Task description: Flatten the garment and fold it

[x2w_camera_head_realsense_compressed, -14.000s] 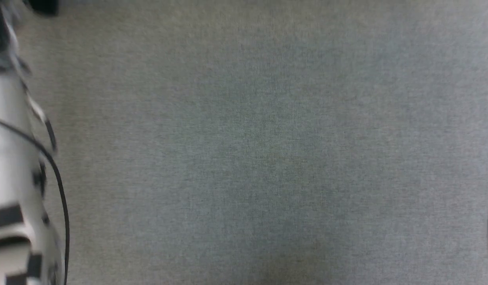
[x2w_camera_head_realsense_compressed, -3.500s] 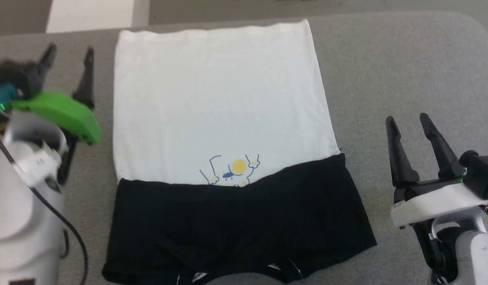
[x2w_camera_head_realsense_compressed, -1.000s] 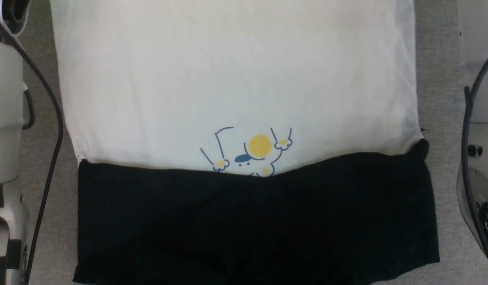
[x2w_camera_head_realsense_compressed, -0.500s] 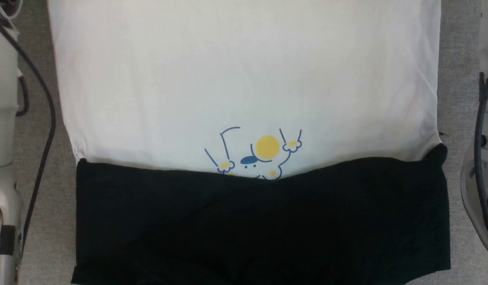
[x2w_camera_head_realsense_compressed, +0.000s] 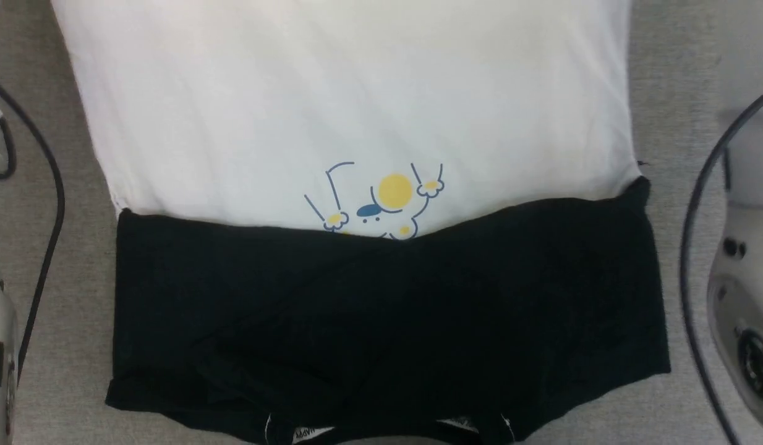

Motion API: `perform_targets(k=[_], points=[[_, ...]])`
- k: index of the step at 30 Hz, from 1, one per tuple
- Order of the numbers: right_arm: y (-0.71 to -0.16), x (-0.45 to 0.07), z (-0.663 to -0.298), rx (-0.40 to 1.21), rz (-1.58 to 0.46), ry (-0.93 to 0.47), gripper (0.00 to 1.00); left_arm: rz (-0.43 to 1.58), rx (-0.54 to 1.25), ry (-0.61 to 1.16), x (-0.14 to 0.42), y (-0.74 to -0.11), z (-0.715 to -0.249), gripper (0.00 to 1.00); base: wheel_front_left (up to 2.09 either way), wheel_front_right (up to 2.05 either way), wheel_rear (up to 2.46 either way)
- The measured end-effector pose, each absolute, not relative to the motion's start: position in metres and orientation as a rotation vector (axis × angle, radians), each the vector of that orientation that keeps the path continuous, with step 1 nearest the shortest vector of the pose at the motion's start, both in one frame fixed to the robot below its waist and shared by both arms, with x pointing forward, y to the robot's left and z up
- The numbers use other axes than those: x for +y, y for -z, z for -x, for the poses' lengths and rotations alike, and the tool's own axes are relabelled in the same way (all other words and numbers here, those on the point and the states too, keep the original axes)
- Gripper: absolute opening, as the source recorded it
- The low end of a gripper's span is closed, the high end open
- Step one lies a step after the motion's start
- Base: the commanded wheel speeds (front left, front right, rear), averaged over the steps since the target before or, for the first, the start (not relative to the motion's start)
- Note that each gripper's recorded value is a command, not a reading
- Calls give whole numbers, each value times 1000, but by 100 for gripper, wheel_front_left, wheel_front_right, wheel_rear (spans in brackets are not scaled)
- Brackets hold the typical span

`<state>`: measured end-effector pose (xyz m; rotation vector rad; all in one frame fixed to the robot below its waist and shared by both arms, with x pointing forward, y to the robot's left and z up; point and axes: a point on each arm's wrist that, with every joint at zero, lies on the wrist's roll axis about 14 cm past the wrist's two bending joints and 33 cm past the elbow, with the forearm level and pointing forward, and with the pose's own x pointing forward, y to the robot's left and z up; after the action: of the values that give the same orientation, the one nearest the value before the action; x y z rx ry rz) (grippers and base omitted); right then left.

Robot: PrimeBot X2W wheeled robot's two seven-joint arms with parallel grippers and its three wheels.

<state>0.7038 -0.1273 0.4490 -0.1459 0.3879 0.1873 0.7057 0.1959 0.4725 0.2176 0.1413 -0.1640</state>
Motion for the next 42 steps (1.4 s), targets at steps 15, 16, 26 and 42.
perform_targets(k=[15,16,26,42], points=[[-510,-122,-597,124,128,-273,0,-101,66,299,171,-498,-582,0,0,0,0],[-514,-125,-589,115,123,-271,0,-93,67,302,169,-499,-572,0,0,0,0],[-532,-165,-485,106,31,-174,0,62,133,227,179,-495,-453,0,0,0,0],[-456,-185,-361,440,-55,-63,0,194,239,86,200,-458,-355,0,0,0,0]])
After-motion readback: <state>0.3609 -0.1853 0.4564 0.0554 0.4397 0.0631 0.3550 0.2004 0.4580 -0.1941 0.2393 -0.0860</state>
